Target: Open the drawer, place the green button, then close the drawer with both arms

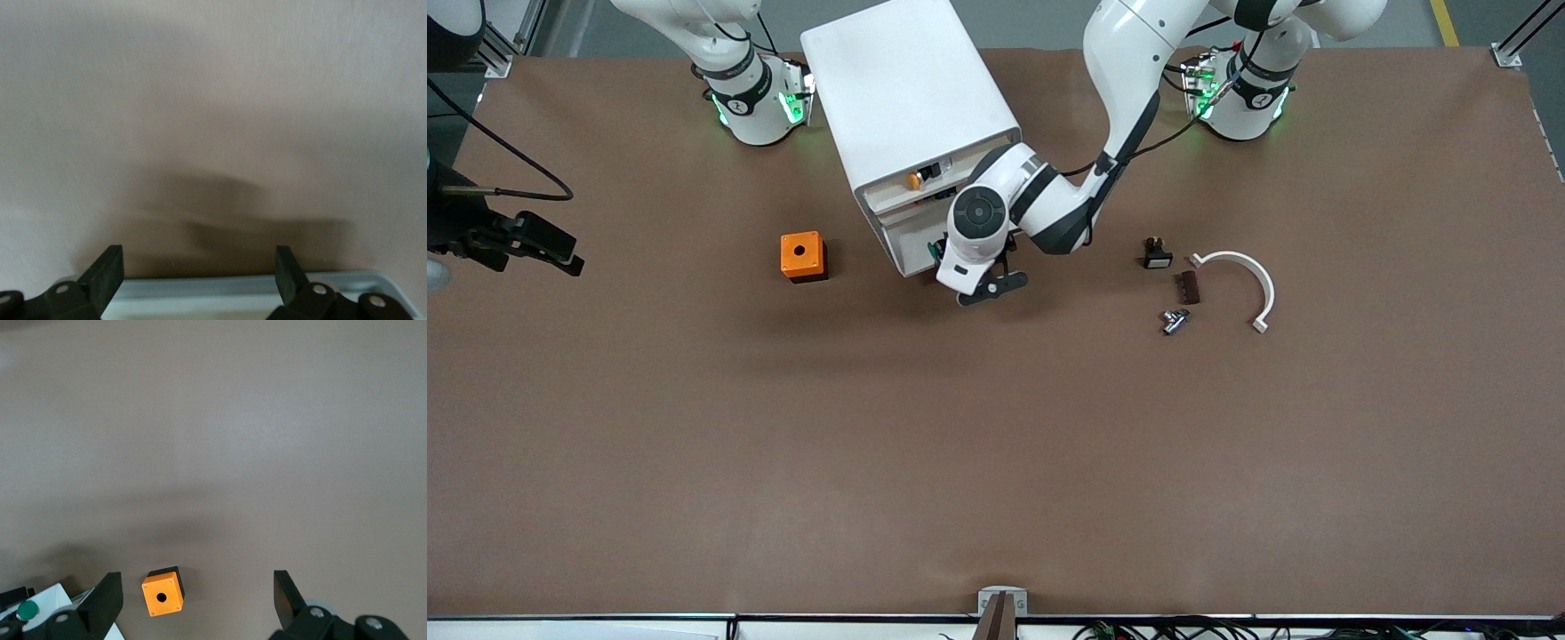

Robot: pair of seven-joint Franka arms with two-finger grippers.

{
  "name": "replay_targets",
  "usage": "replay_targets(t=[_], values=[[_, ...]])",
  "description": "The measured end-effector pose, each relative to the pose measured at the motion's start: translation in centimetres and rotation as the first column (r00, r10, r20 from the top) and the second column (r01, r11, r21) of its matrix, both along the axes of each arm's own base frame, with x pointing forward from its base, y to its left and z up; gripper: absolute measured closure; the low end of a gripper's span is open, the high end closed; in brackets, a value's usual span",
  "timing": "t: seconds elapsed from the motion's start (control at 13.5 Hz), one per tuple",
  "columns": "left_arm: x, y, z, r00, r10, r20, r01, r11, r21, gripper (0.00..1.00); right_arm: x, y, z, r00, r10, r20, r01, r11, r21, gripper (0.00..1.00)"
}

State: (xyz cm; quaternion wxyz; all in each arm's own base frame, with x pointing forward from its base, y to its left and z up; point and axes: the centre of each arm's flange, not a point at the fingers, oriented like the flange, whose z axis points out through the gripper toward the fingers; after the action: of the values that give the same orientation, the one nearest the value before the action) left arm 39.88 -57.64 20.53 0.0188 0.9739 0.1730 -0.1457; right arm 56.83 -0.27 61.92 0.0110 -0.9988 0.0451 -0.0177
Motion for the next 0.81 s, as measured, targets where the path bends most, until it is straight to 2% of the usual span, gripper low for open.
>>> replay_targets(t=[0.37,0.81], values=[[-2.9,-1.5,-0.8,0.999,0.009,-0.040,-0.008,1.000,0.008,0.00,-0.3,0.2,1.7,0.999,0.004,0.033,-0.004,1.000,-0.002,0.00],[-4.8,-2.6,-1.4,0.999,-0.019,-0.047,0.019,1.000,0.010,0.00,-0.4,0.1,1.7,1.000,0.006,0.028,-0.006,1.000,-0.002,0.00]])
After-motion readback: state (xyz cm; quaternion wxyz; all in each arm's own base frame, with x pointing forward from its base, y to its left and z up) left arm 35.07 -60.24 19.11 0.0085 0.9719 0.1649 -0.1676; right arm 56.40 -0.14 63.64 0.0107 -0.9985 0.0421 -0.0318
